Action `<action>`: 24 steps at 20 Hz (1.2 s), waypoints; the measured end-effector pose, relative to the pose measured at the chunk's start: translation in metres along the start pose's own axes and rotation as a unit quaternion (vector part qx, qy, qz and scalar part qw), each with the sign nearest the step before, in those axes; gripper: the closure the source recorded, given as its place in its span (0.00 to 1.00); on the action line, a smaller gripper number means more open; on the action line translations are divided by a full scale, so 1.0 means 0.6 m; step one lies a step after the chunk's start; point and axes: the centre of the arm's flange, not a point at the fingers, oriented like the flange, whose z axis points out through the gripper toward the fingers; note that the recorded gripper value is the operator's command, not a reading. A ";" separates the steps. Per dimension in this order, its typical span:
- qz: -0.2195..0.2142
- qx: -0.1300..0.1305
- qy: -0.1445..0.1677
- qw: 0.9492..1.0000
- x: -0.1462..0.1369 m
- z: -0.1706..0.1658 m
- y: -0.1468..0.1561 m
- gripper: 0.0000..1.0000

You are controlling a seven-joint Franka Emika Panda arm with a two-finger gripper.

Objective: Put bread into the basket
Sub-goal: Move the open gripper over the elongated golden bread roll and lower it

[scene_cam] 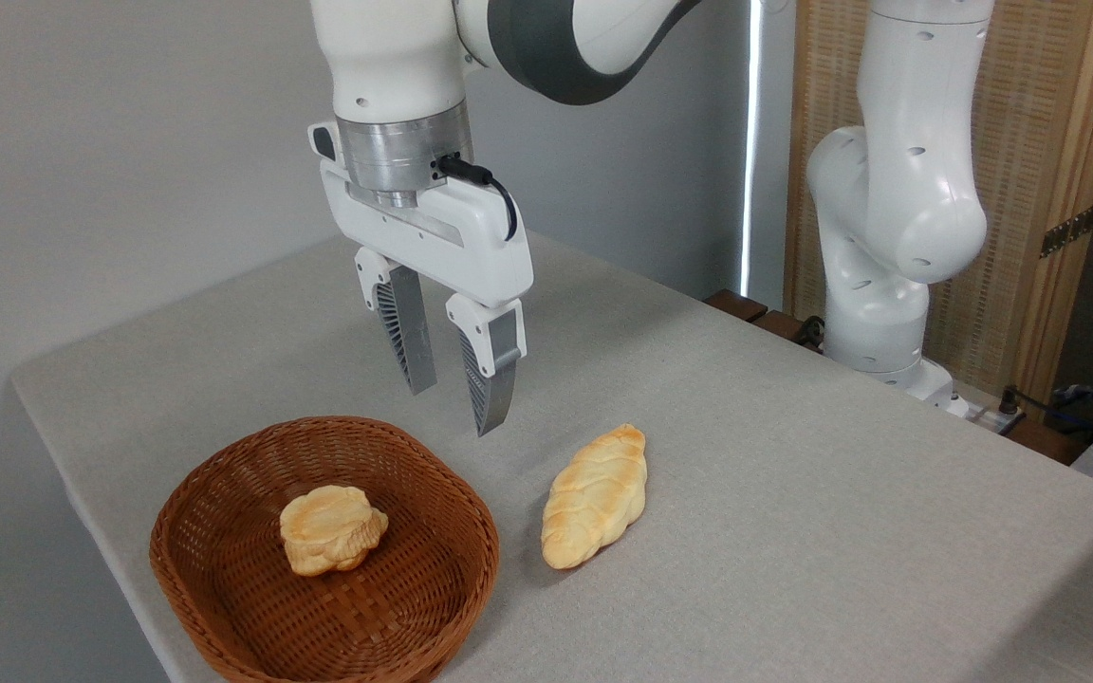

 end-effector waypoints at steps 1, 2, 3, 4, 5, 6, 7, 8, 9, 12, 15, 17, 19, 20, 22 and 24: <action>0.000 0.000 0.000 1.000 0.000 0.000 0.000 0.00; 0.000 0.000 0.000 1.000 0.000 0.000 0.000 0.00; -0.001 0.000 0.000 1.000 0.000 -0.001 -0.001 0.00; -0.001 0.000 0.001 1.000 -0.001 -0.001 -0.002 0.00; -0.001 0.001 0.001 1.000 -0.001 -0.002 -0.002 0.00; -0.001 0.001 0.001 1.000 -0.001 -0.002 -0.002 0.00; -0.002 0.001 0.002 1.000 -0.001 -0.003 -0.003 0.00; -0.002 0.001 0.002 1.000 -0.001 -0.003 -0.003 0.00; -0.002 0.001 0.002 1.000 -0.001 -0.003 -0.003 0.00; -0.002 0.001 0.003 1.000 -0.002 -0.006 -0.003 0.00; -0.002 -0.001 0.002 1.000 -0.008 -0.003 -0.002 0.00; -0.002 -0.006 0.000 1.000 -0.014 0.003 0.001 0.00; -0.002 -0.010 0.001 1.000 -0.025 0.014 0.007 0.00; -0.002 -0.011 0.004 1.000 -0.031 0.021 0.010 0.00; -0.001 -0.014 0.011 1.000 -0.045 0.036 0.018 0.00; 0.001 -0.018 0.010 1.000 -0.060 0.058 0.027 0.00</action>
